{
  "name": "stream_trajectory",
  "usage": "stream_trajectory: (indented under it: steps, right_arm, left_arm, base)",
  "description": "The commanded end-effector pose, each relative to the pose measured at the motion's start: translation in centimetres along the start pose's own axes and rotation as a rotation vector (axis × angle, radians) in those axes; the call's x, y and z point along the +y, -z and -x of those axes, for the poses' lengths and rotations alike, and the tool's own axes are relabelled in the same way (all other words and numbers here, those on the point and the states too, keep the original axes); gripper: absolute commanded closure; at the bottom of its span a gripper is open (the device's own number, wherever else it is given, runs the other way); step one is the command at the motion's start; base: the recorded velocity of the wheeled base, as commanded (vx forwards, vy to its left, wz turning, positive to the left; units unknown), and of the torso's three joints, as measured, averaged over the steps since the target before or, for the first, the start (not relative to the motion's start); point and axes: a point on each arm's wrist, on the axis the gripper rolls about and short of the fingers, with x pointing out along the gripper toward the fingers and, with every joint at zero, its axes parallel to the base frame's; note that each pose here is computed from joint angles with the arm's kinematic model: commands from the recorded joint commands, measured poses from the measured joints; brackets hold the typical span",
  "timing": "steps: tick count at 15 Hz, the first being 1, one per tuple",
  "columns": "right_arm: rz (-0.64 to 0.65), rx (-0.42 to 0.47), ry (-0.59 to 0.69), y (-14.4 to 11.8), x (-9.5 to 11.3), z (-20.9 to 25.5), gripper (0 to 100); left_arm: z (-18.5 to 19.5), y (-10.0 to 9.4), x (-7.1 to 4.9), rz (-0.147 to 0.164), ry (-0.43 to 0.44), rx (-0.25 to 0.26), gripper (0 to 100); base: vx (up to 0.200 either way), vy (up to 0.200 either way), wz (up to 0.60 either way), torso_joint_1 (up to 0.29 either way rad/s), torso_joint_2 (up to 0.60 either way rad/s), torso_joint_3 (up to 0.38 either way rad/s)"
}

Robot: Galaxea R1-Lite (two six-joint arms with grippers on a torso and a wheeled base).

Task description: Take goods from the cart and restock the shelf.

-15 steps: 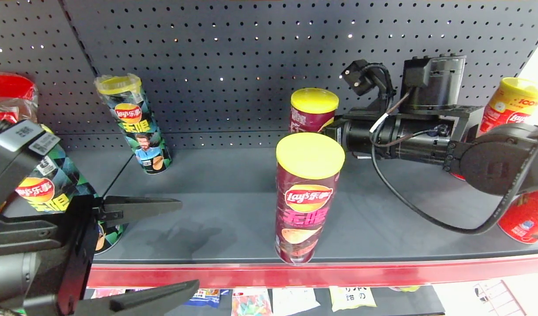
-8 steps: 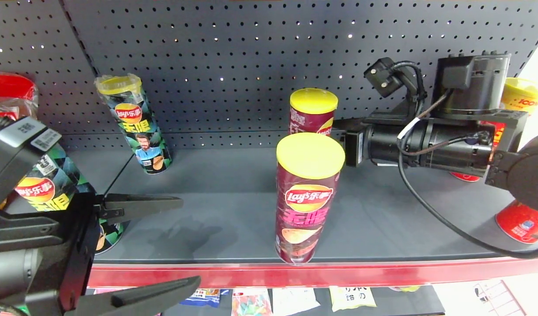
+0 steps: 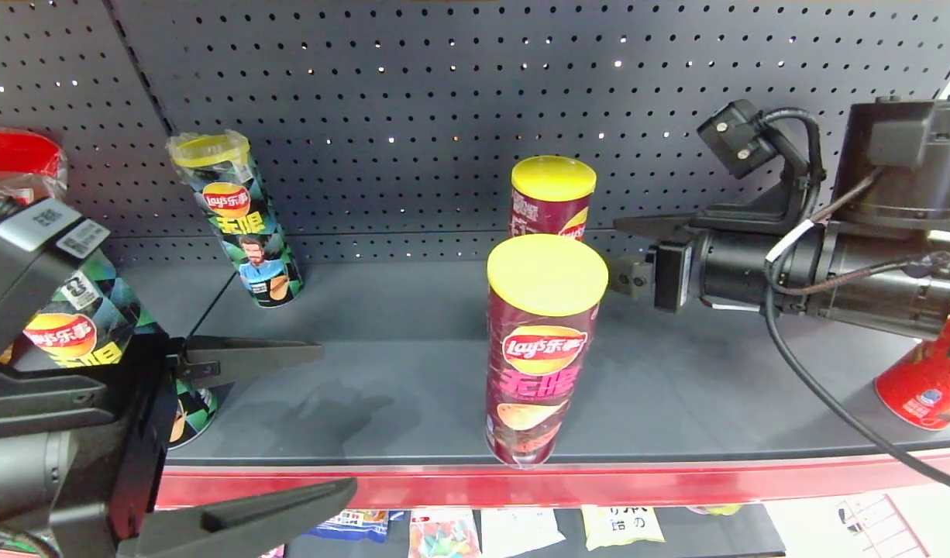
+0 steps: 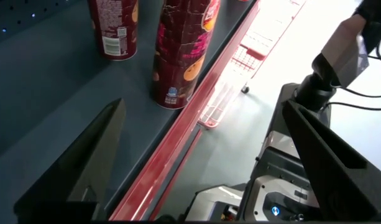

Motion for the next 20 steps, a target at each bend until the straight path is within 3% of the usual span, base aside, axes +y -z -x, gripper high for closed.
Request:
stream_trajectory:
  steps: [1, 7, 11, 12, 14, 18, 19, 20]
  right_arm:
    - [0.003, -0.013, 0.007, 0.0, 0.4, 1.7, 0]
    - [0.004, -0.014, 0.044, 1.5, 1.4, 6.2, 0]
    - [0.005, 0.000, 0.065, 3.6, 2.6, 10.4, 0]
    - [0.001, 0.020, 0.067, 3.9, 3.0, 11.4, 0]
    - [-0.001, 0.041, 0.060, 4.2, 3.6, 13.5, 0]
    - [0.000, 0.027, 0.083, 4.2, 3.8, 14.8, 0]
    - [-0.001, 0.025, 0.091, 4.1, 3.8, 14.8, 0]
    - [0.000, 0.021, 0.098, 4.0, 3.8, 14.8, 0]
  left_arm:
    - [-0.2, 0.0, 0.1, 0.002, -0.008, 0.004, 0]
    - [-0.6, 0.0, 0.6, 0.001, -0.084, 0.018, 0]
    - [-2.3, -0.4, 1.6, 0.007, -0.140, 0.046, 0]
    - [-2.9, -0.2, 1.7, -0.006, -0.130, 0.065, 0]
    - [-4.1, 0.4, 2.3, -0.064, -0.149, 0.115, 0]
    - [-6.0, 1.0, 2.5, -0.082, -0.121, 0.167, 0]
    - [-6.3, 1.2, 2.6, -0.095, -0.115, 0.179, 0]
    - [-6.8, 1.9, 2.9, -0.127, -0.108, 0.215, 0]
  base:
    - [0.000, 0.000, 0.00, 0.000, 0.00, 0.000]
    - [0.000, 0.000, 0.00, 0.000, 0.00, 0.000]
    - [0.000, 0.000, 0.00, 0.000, 0.00, 0.000]
    - [0.000, 0.000, 0.00, 0.000, 0.00, 0.000]
    - [0.000, 0.000, 0.00, 0.000, 0.00, 0.000]
    - [0.000, 0.000, 0.00, 0.000, 0.00, 0.000]
    - [0.000, 0.000, 0.00, 0.000, 0.00, 0.000]
    - [0.000, 0.000, 0.00, 0.000, 0.00, 0.000]
